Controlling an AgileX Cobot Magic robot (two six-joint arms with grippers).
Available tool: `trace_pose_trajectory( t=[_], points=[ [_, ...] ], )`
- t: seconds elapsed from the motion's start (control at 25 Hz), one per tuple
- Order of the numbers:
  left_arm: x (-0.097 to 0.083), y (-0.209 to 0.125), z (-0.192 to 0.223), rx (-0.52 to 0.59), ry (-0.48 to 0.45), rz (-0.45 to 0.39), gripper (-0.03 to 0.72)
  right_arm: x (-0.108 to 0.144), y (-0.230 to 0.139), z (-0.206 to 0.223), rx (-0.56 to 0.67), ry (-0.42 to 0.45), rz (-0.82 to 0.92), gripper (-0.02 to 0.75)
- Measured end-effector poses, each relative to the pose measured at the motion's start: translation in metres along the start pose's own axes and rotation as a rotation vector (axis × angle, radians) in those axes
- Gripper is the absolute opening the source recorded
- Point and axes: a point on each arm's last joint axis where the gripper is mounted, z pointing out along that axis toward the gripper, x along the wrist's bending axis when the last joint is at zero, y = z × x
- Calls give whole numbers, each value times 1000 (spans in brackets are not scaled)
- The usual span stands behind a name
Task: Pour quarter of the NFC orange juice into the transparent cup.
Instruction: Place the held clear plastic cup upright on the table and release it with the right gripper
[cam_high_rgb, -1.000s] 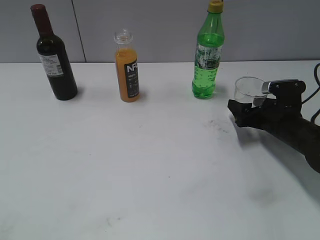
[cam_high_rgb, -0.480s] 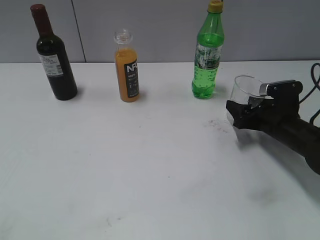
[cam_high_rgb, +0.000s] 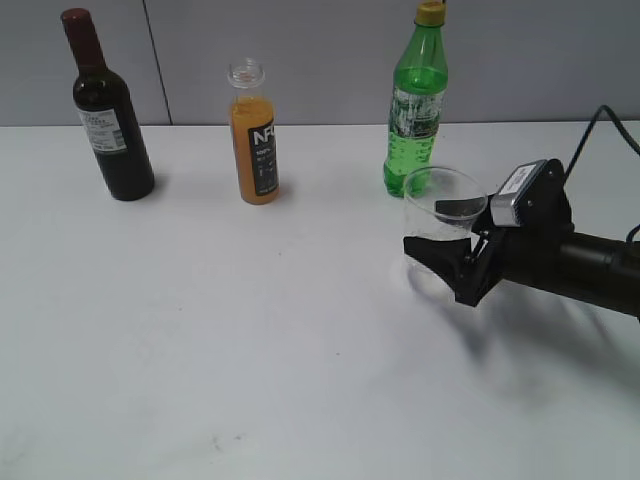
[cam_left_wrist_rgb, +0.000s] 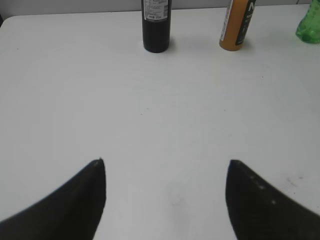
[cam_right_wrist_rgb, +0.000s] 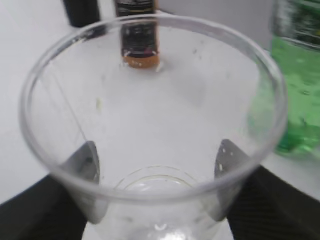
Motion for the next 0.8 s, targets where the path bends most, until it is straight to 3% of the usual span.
trace_pose_trajectory(
  t=[0.24, 0.48, 0.8],
  points=[
    [0, 0, 0, 0, 0, 0, 569, 24, 14, 22, -41, 241, -131, 540],
    [0, 0, 0, 0, 0, 0, 569, 68, 45, 65, -110, 423, -113, 540],
    [0, 0, 0, 0, 0, 0, 569, 94, 63, 116, -179, 547, -129, 539]
  ],
)
